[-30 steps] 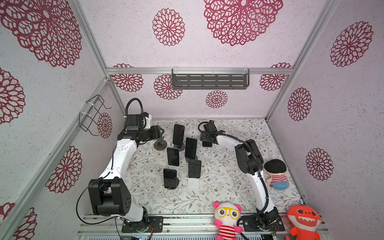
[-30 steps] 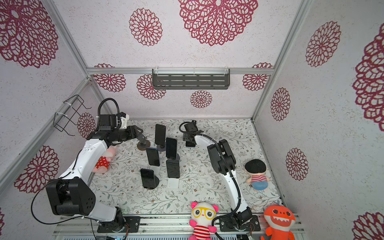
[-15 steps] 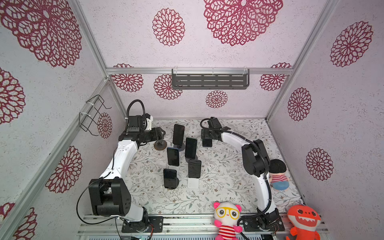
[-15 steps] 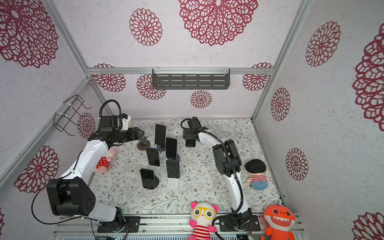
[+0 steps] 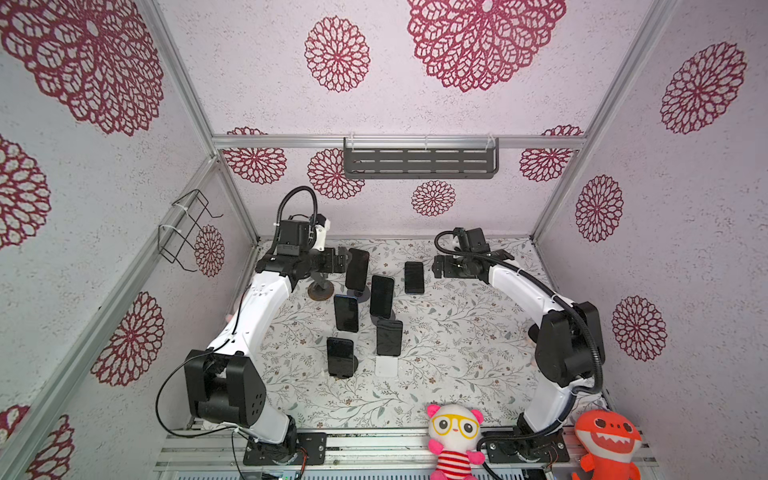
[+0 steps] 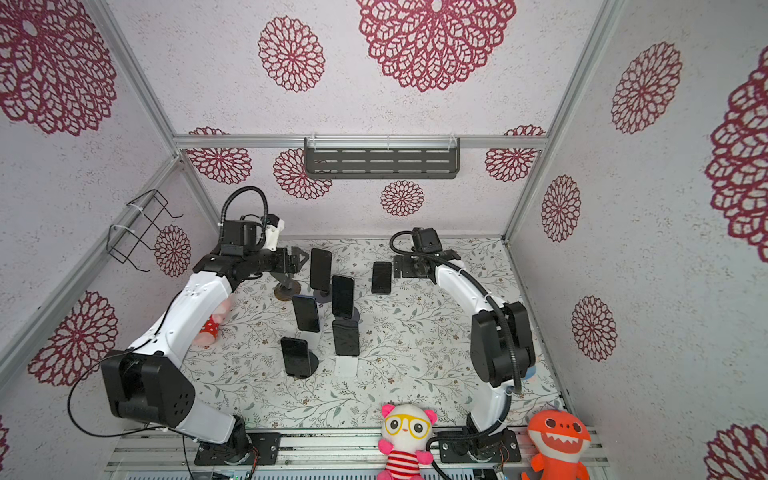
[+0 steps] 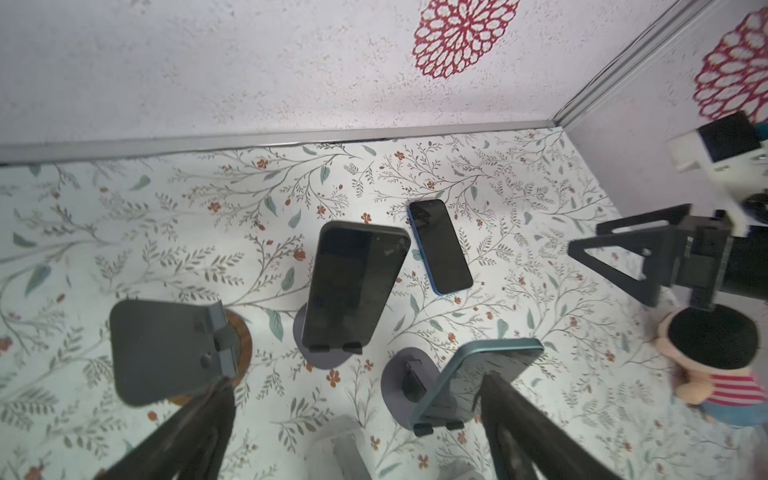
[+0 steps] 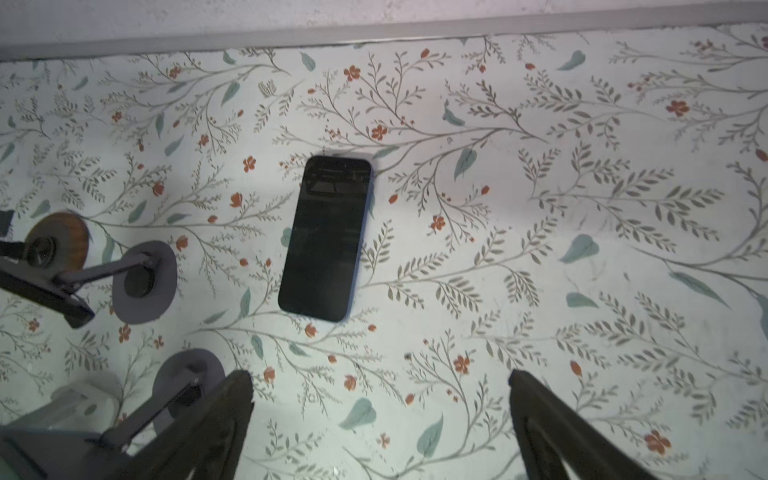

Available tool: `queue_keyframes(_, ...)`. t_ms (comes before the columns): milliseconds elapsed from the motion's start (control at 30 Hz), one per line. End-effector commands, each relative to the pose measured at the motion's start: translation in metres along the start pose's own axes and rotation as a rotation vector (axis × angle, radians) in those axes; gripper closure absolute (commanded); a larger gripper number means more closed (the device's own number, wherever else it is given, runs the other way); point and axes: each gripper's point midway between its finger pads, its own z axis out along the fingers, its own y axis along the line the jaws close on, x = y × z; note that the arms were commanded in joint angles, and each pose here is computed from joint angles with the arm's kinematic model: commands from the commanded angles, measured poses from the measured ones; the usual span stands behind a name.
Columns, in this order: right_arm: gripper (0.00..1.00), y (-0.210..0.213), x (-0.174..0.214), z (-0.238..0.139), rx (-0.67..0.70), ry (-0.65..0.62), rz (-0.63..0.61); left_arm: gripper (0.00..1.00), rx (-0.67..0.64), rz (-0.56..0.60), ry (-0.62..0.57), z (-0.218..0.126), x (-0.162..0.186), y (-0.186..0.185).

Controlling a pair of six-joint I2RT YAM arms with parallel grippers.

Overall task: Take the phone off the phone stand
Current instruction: 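Raise the right gripper from the phone while the left arm moves toward the stands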

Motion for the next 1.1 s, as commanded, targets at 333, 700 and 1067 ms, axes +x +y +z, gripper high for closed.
queue_keyframes(333,0.02,-0.029,0.023,-0.043,0.075,-0.015,-0.036,0.03,-0.161,0.089,0.055,0.068,-0.016,-0.002)
queue_keyframes(700,0.03,-0.037,0.026,-0.044,0.081,-0.022,-0.025,0.03,-0.132,0.079,0.085,0.102,0.004,-0.012)
queue_keyframes(1067,0.02,-0.045,0.031,-0.041,0.096,-0.018,-0.015,0.04,-0.144,0.058,0.110,0.115,0.019,-0.007)
